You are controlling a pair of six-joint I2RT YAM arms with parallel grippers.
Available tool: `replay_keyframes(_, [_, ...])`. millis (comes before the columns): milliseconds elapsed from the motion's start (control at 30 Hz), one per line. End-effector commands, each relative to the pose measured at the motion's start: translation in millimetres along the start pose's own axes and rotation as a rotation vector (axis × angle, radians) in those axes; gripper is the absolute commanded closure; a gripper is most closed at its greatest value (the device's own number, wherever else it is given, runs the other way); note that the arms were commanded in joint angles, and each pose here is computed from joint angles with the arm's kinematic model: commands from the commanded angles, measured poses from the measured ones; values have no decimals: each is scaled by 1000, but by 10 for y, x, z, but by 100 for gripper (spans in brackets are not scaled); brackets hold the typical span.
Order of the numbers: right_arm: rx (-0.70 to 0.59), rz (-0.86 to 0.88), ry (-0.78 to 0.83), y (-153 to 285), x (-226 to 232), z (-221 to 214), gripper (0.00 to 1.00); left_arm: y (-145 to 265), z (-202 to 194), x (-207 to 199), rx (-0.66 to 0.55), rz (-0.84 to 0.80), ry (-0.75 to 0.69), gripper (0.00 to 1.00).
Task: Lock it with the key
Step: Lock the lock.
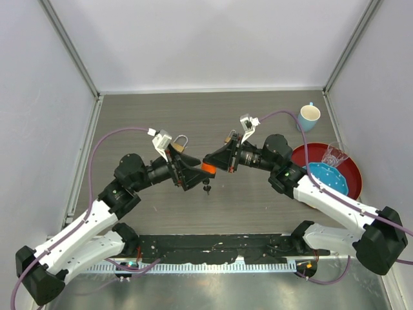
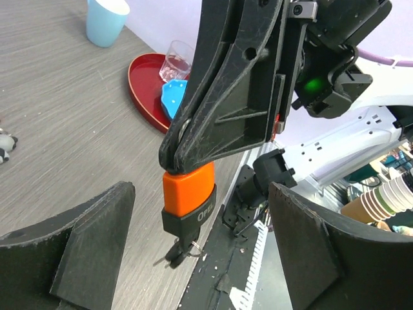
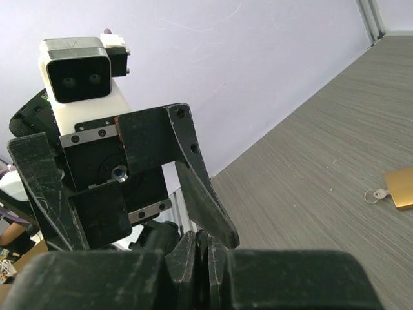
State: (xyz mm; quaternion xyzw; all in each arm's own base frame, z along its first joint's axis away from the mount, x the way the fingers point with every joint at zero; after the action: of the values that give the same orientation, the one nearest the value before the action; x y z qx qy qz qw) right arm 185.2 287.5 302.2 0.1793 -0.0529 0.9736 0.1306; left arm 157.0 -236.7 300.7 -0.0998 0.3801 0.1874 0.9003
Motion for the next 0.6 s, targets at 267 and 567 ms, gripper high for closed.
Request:
replay_keyframes(267, [-115, 39, 102, 53, 215, 490, 98, 80, -387, 22, 90, -175, 27, 8])
replay_keyframes(567, [-131, 42, 89, 37, 205, 497, 98, 29, -509, 99, 113, -214, 37, 11])
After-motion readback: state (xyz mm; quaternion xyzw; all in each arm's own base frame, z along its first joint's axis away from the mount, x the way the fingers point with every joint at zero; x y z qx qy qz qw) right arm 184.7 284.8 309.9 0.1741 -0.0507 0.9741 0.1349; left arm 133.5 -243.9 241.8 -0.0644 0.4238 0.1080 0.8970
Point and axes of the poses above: each gripper's point midway between its finger pads, its own y axis back along the fingers, its own x axis along the line the jaws close on, z = x × y, the point moved 4 cm from there along y, back along the fingers, and after that the axes turned 14 degrees about y, right-handed, at the moved point
